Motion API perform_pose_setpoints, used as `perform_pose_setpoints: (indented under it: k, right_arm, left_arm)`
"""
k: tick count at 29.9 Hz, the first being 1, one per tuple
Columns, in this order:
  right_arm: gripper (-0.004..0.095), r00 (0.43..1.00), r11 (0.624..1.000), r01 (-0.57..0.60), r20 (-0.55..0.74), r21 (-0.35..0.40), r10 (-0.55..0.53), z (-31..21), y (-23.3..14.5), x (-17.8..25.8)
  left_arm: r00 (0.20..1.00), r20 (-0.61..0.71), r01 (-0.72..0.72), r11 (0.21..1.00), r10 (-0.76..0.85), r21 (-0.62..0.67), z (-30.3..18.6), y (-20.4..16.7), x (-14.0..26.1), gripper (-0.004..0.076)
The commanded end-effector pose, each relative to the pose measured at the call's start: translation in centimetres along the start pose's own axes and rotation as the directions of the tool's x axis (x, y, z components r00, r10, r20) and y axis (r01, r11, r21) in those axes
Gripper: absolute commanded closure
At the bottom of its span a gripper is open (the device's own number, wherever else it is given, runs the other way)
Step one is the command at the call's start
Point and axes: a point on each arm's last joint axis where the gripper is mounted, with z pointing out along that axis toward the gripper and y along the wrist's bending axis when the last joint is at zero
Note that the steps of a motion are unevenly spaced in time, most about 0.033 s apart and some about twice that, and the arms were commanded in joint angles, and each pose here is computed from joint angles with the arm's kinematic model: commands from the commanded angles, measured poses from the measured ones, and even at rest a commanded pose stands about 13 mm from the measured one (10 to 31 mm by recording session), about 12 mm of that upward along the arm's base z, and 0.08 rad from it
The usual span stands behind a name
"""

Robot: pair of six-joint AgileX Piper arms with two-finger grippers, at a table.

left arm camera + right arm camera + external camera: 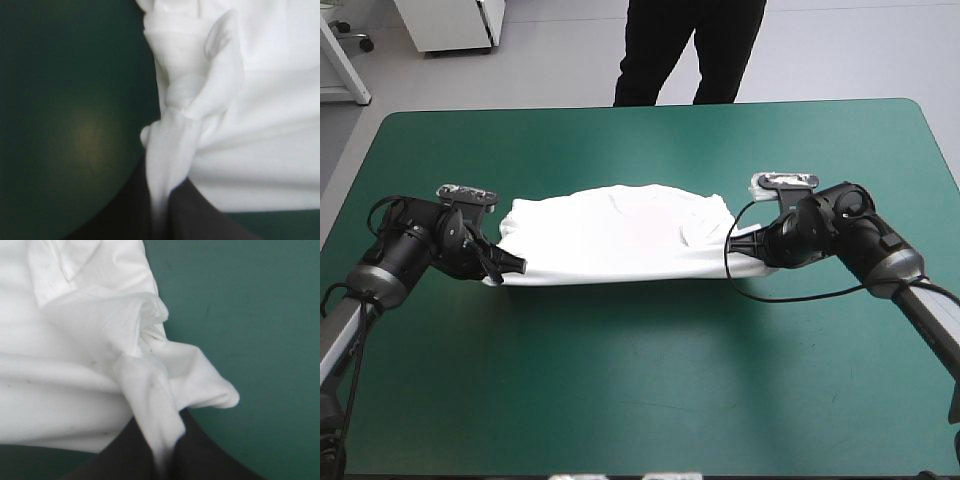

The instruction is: Fold the cloth

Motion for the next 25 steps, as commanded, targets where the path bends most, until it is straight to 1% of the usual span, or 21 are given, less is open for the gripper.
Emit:
perform_pose_setpoints:
  k: [1, 5, 11, 18, 21, 23, 25]
  right_arm:
    - [0.0925, 0.991, 1.0, -0.012, 0.133, 0.013, 0.01, -1.9, -0.7, -2.7]
    - [0.0925, 0.987, 0.999, -0.024, 0.16, 0.024, 0.02, -1.1, -1.4, -4.8]
    - [0.0925, 0.983, 0.999, -0.035, 0.18, 0.031, 0.029, 0.6, -1.9, -8.2]
    - [0.0925, 0.979, 0.996, -0.085, 0.187, 0.037, 0.077, 3.2, -3.2, -11.5]
    - [0.0925, 0.983, 0.996, -0.087, 0.166, 0.015, 0.083, 4.5, -3.5, -12.3]
    - [0.0925, 0.985, 0.997, -0.076, 0.155, -0.006, 0.076, 5.2, -3.5, -12.7]
    - [0.0925, 0.986, 0.997, -0.082, 0.146, -0.011, 0.083, 5.9, -3.6, -13.0]
  left_arm:
    - [0.988, 0.156, -0.003, 1.0, 0.007, -0.028, -1.7, 0.4, -2.1, 0.0733]
    - [0.989, 0.148, -0.011, 1.0, 0.015, -0.029, -0.2, 0.3, -4.0, 0.0733]
    - [0.98, 0.2, -0.012, 1.0, 0.016, -0.023, 1.9, 0.0, -8.0, 0.0733]
    - [0.969, 0.245, -0.01, 1.0, 0.016, -0.029, 3.9, -0.1, -12.5, 0.0733]
    - [0.968, 0.25, -0.007, 0.999, 0.015, -0.035, 5.0, -0.2, -14.0, 0.0733]
    - [0.971, 0.238, 0.005, 0.999, 0.005, -0.038, 6.2, -0.3, -14.5, 0.0733]
    - [0.974, 0.225, 0.018, 0.999, -0.008, -0.043, 7.4, -0.3, -14.7, 0.0733]
